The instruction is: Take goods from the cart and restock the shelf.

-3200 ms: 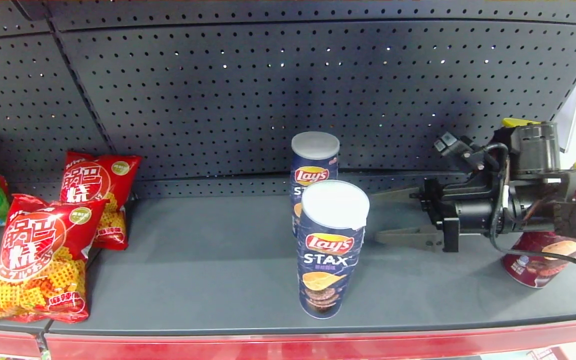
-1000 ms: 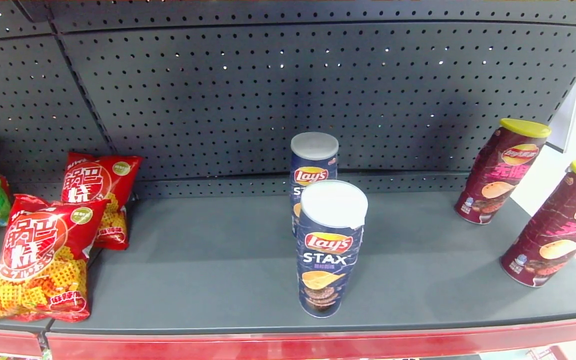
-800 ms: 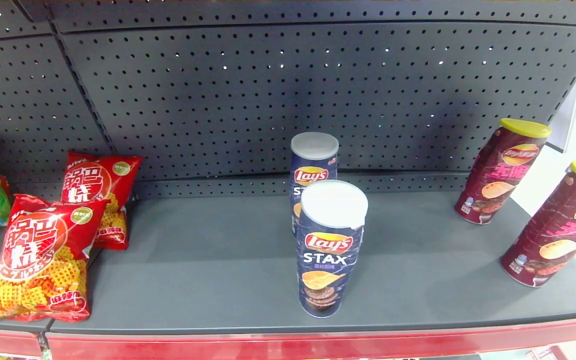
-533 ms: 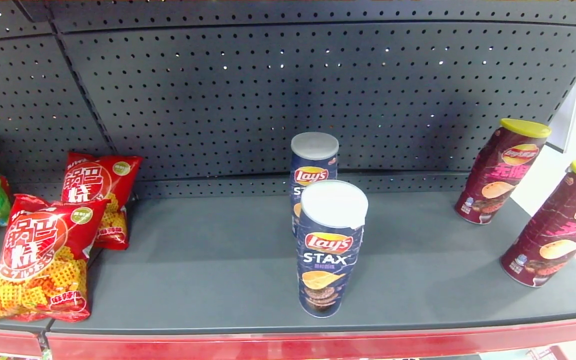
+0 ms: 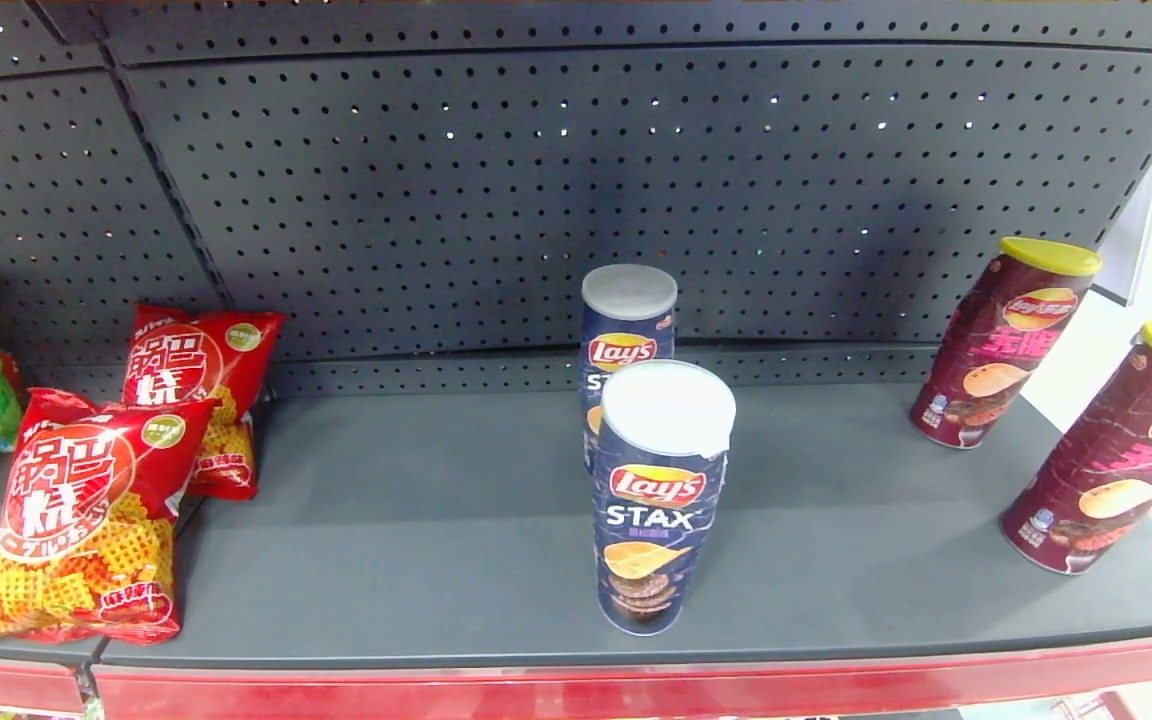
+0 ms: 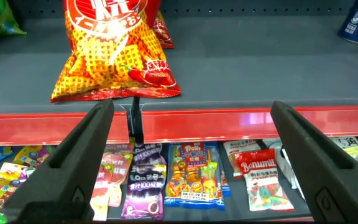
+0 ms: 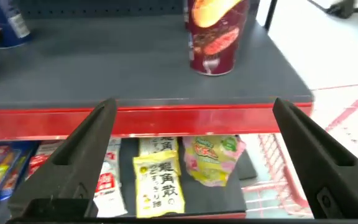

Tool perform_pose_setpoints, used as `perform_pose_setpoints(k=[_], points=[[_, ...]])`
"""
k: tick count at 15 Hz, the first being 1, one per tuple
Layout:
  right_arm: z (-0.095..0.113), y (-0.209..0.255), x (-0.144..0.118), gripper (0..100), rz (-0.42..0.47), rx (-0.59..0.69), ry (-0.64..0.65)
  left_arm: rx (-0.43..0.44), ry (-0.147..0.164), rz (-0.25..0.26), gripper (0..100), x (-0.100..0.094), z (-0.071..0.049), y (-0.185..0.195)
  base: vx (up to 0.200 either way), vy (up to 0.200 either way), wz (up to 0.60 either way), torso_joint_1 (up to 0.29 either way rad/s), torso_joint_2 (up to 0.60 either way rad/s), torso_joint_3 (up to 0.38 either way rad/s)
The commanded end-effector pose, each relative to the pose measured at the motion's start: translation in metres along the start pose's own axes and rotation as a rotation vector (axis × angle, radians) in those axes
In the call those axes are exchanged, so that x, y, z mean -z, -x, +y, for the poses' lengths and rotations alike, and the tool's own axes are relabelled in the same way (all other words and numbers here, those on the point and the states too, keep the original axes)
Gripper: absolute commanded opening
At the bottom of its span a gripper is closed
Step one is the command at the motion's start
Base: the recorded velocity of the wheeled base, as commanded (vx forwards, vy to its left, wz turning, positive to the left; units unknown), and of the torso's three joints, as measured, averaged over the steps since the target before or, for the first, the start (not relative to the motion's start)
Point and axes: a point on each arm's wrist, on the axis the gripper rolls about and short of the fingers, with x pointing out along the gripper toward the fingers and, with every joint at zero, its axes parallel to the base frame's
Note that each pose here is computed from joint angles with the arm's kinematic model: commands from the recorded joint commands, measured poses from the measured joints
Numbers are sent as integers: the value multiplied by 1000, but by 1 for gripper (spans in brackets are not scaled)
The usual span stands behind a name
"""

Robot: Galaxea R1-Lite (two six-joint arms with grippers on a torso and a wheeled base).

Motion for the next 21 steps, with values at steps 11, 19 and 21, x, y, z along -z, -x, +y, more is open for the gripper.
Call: perform_pose_setpoints(k=[11, 19, 21], points=[[0, 1, 1, 100, -13, -12, -7, 0, 0, 2, 100, 0, 0, 0, 0, 0, 0, 0, 0, 0], [0, 1, 1, 100, -13, -12, -7, 0, 0, 2, 100, 0, 0, 0, 0, 0, 0, 0, 0, 0], [0, 1, 1, 100, -13, -12, -7, 0, 0, 0, 100, 0, 0, 0, 0, 0, 0, 0, 0, 0]])
